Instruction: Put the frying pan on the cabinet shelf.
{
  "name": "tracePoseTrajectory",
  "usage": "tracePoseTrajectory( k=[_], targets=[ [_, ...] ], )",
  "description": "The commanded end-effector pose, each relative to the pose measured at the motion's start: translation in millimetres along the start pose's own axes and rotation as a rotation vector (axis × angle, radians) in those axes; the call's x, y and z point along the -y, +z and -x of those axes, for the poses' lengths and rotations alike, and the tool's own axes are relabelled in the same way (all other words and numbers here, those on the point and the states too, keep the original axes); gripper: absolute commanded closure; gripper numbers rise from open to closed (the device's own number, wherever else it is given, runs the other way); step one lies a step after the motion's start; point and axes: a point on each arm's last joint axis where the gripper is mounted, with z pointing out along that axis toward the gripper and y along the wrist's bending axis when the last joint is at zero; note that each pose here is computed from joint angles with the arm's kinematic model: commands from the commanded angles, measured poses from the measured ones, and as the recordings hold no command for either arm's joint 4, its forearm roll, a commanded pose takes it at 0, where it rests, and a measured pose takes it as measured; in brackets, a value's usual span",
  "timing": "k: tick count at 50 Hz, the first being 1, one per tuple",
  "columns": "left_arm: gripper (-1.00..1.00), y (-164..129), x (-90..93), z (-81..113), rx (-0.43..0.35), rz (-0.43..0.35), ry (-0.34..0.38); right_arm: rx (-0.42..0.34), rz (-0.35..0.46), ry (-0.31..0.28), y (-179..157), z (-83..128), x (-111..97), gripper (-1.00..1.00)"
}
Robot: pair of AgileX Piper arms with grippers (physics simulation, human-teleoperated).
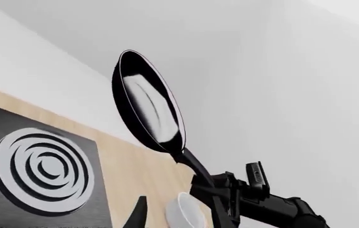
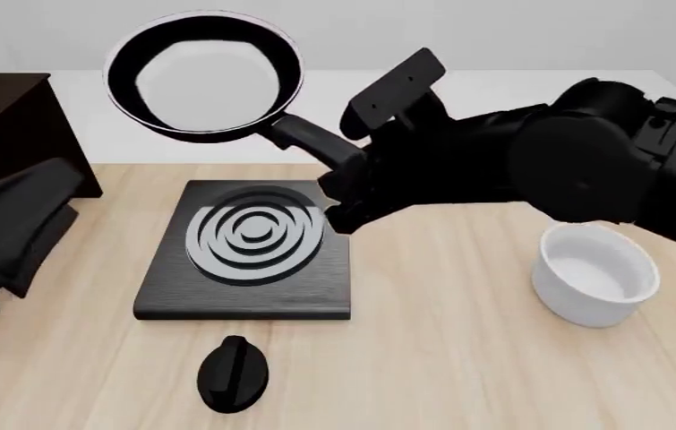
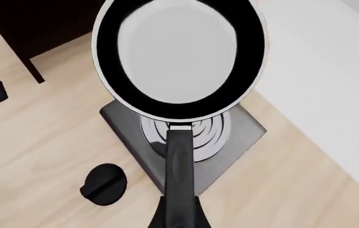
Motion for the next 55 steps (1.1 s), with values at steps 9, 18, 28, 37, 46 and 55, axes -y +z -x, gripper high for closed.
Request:
tracePoseTrajectory(
  k=[9, 18, 28, 37, 46, 55],
  targets=[
    [-1.0, 9.5, -5.7, -11.0, -0.016, -0.042, -0.167, 0.057, 0.051, -0.06, 24.1, 40.5, -18.6, 1.0],
    [-1.0, 6.1, -5.4, -6.4, 0.016, -0.04, -0.193, 0.082, 0.082, -0.087, 29.7, 53.6, -32.2, 1.0],
    [-1.0, 3.3, -1.8, -4.3, 0.019, -0.057, -0.195, 0.088, 0.121, -0.096, 31.4, 58.1, -49.2, 1.0],
    [-1.0, 4.0, -4.1, -6.4, 0.018, -0.058, -0.203, 0.086, 0.14, -0.106, 35.8, 54.6, -58.1, 1.0],
    [-1.0, 3.9, -6.3, -7.0, 0.026, -0.051, -0.204, 0.113, 0.148, -0.101, 28.9, 54.7, -61.3, 1.0],
    [-1.0, 4.0, -7.1, -7.1, 0.028, -0.048, -0.206, 0.143, 0.157, -0.105, 22.3, 52.2, -65.5, 1.0]
  ],
)
